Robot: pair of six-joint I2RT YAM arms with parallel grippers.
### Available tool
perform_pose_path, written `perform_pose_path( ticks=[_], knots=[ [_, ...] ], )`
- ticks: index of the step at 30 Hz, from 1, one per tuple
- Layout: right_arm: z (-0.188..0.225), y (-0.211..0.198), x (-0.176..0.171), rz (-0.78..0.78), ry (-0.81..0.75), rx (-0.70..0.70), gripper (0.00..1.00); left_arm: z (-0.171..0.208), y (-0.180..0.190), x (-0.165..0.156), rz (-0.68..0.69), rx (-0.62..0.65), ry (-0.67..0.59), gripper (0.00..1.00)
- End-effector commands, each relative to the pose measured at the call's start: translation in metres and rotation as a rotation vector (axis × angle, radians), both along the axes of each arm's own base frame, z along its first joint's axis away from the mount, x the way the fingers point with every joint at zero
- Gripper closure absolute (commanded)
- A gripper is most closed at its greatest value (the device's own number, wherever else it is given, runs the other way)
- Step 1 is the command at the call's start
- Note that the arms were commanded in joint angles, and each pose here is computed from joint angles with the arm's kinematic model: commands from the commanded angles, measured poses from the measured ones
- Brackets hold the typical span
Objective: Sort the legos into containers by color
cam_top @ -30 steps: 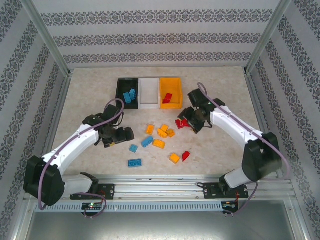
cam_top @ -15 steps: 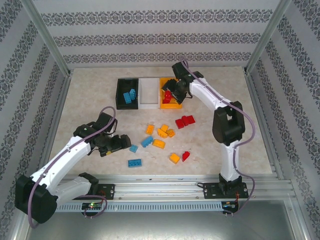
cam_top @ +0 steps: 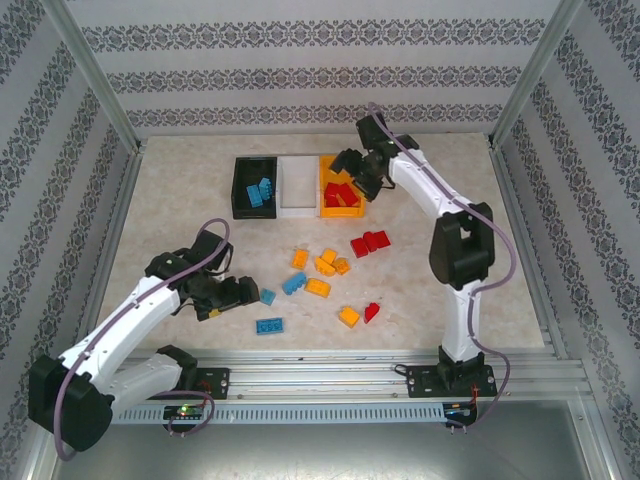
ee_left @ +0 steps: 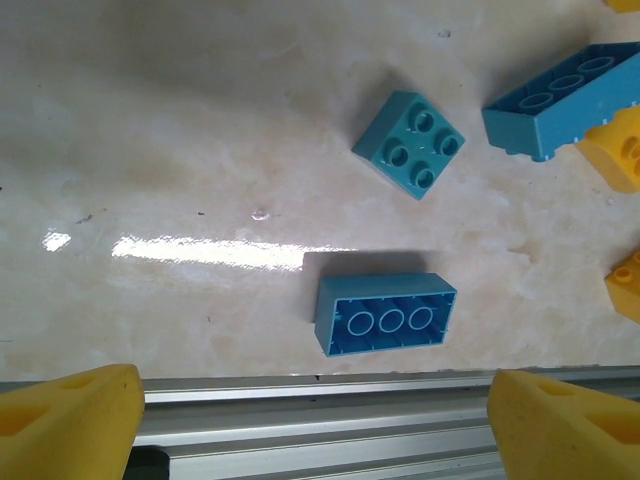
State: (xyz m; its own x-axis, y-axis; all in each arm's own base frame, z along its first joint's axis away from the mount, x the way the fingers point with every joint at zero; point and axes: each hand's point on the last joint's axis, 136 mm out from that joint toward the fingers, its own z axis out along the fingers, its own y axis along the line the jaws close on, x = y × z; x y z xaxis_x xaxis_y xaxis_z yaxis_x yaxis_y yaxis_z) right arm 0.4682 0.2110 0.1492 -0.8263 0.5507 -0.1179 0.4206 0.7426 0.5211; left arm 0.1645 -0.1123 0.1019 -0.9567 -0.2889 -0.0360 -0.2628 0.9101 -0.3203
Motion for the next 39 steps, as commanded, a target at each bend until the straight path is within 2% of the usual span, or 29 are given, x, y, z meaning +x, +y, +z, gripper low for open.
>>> perform_pose_path(
  ticks=[1, 8, 15, 21, 25, 39],
  knots=[
    [0.027, -0.002, -0.035, 0.076, -0.060, 0.039, 0.14, 0.001, -0.003, 0.004, -0.031, 0.009, 0.003, 0.11],
    [-0.015, -0.016, -0.143, 0.224, 0.032, -0.016, 0.15, -0.015, -0.011, 0.017, -0.044, 0.017, 0.006, 0.13],
    [-0.038, -0.016, -0.213, 0.257, 0.059, 0.007, 0.16, -0.025, -0.025, 0.042, -0.175, 0.061, -0.007, 0.16],
    [-0.037, -0.033, -0.234, 0.244, 0.043, -0.023, 0.17, -0.042, -0.039, 0.064, -0.300, 0.118, 0.020, 0.19],
    [-0.035, -0.041, -0.240, 0.229, 0.036, -0.027, 0.17, -0.049, -0.045, 0.070, -0.327, 0.131, 0.023, 0.19],
    [-0.042, -0.054, -0.240, 0.214, 0.074, 0.024, 0.17, -0.074, -0.047, 0.063, -0.401, 0.180, 0.028, 0.21]
  ],
)
